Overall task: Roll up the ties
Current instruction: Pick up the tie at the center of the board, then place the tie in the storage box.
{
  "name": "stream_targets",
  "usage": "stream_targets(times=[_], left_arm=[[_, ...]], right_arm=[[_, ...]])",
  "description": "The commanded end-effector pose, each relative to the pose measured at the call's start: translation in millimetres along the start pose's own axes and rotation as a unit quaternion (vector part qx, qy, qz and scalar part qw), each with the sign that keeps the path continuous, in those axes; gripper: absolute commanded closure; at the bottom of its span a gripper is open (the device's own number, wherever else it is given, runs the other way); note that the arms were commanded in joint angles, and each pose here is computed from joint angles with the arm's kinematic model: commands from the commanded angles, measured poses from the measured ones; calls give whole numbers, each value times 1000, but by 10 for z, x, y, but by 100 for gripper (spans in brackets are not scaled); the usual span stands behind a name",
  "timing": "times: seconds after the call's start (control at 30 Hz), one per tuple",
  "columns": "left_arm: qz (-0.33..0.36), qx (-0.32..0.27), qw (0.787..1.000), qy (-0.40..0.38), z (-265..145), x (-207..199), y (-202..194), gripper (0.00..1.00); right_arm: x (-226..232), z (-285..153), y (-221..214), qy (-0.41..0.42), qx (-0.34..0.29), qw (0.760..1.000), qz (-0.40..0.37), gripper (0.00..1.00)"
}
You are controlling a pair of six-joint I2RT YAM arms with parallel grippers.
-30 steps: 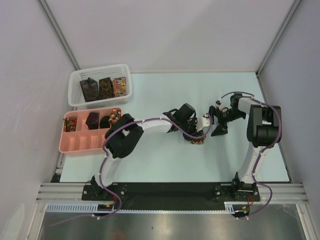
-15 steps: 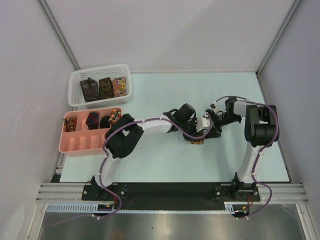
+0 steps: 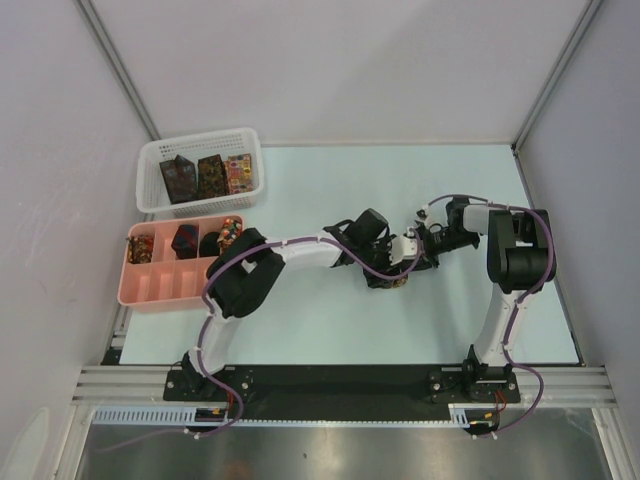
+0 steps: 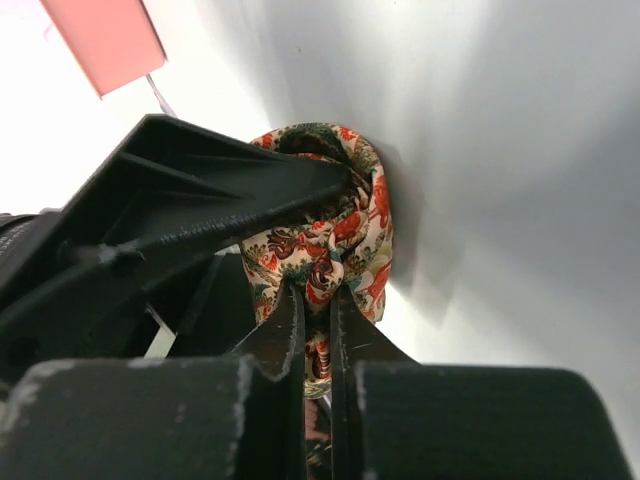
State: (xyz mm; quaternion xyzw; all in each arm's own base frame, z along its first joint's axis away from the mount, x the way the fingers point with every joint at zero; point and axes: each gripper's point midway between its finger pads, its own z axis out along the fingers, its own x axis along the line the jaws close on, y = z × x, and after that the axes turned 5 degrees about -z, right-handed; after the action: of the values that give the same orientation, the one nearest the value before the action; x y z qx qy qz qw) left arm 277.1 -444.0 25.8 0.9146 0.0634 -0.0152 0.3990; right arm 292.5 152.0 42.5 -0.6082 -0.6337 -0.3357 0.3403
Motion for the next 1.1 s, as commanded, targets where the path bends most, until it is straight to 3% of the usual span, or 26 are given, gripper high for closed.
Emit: stream_targets(times=[0.0,0.1,0.17,0.27,0.37,0.47,0.63,0.7,0.93,1.07], left_arm=[[-19,-3,1000,-6,-301,-147,88,25],[-5,-48,999,13,-750,-189,485,1],[22,-79,996,39,-1161,-214,743,0],[30,-84,992,89,-1602,-68,816,0],[38,-145,977,154,-2324,41,1051,0],[32,-189,971,145,-2613,-11,1106,1],[21,-225,973,54,-2750,-536,1098,0],[48,-218,973,49,-2760,-603,1016,1],[210,-261,926,174,-2938,-525,793,1],[199,-250,928,189,-2870,-468,661,0]], right_arm=[[-261,87,-14,-38,3,999,-25,100],[-159,36,40,-24,-8,999,-44,100],[-13,-11,102,-13,-18,997,-69,100],[277,-127,208,14,-36,993,-115,100],[637,-271,287,37,-61,981,-178,100],[955,-402,320,48,-81,968,-232,100],[1450,-530,246,64,-87,942,-316,100],[1622,-521,121,72,-74,935,-340,100],[1925,-420,-151,89,-54,926,-364,100],[2034,-385,-167,96,-62,923,-367,100]])
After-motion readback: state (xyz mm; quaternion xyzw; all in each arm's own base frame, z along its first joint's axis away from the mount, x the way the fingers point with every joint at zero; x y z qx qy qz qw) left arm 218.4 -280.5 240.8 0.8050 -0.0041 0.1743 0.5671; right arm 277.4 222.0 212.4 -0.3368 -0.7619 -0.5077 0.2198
